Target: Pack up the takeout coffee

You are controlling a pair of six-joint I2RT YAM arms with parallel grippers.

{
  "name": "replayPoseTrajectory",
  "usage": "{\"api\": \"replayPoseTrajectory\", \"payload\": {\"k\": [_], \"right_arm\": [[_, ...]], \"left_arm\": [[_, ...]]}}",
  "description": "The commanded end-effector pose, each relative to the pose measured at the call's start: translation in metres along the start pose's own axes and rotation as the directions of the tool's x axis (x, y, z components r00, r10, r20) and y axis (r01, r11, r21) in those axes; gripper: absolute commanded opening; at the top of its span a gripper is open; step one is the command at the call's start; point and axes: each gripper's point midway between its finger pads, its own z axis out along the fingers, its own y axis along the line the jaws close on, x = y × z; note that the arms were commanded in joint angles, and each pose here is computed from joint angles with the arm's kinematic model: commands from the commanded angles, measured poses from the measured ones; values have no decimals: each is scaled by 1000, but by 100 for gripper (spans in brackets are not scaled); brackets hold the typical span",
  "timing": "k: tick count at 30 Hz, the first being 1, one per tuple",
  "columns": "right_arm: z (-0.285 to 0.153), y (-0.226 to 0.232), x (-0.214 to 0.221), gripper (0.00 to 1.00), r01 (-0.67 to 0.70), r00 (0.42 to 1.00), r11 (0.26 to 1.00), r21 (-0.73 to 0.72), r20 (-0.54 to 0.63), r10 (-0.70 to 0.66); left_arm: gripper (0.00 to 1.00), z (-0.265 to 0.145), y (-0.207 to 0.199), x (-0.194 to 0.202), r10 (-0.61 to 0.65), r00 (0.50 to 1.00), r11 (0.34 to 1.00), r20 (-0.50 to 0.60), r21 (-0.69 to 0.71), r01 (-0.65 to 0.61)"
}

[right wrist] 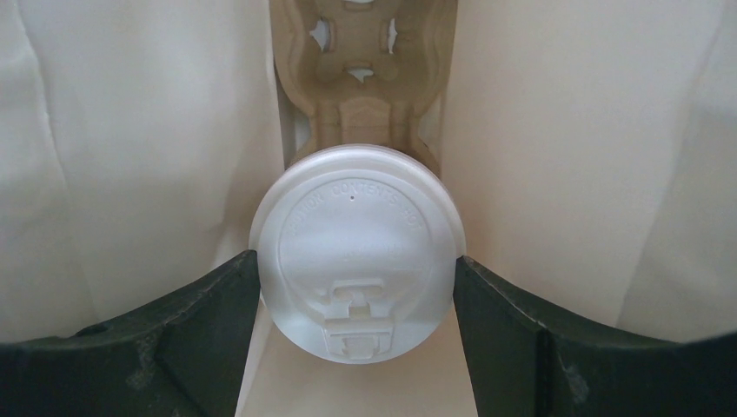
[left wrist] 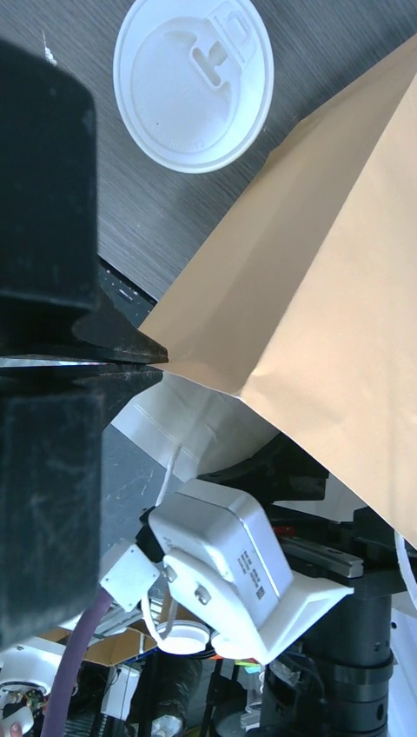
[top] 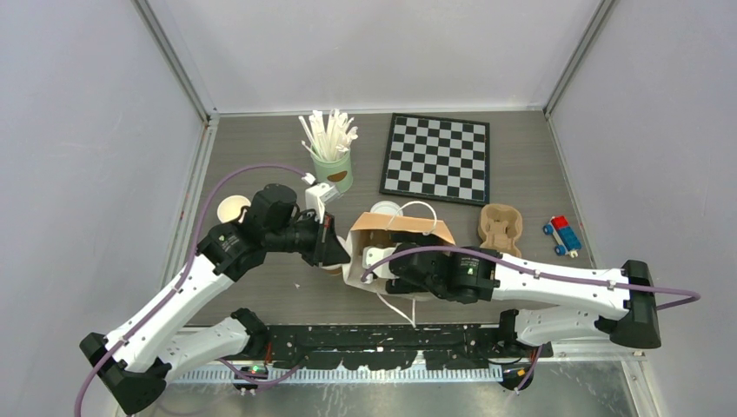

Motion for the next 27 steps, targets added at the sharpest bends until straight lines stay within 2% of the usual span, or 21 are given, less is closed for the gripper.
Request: {"api": "replayPoseTrajectory", "payload": {"k": [1,17,27], "right_arm": [[-2,-7,-3,79,23,1000,1000,13,21,-23],[23,12,-7,80,37,999,998,-58,34,-35],[36,5,-1,79,42,999,997,-63,22,-41]], "left_arm": [[0,-3,-11,-8,26,999,998,46,60,-29],[0,-3,-14,-3,28,999,996,38,84,-31],[0,-2,-13,-1,17,1000,997,19,78,-18]]}}
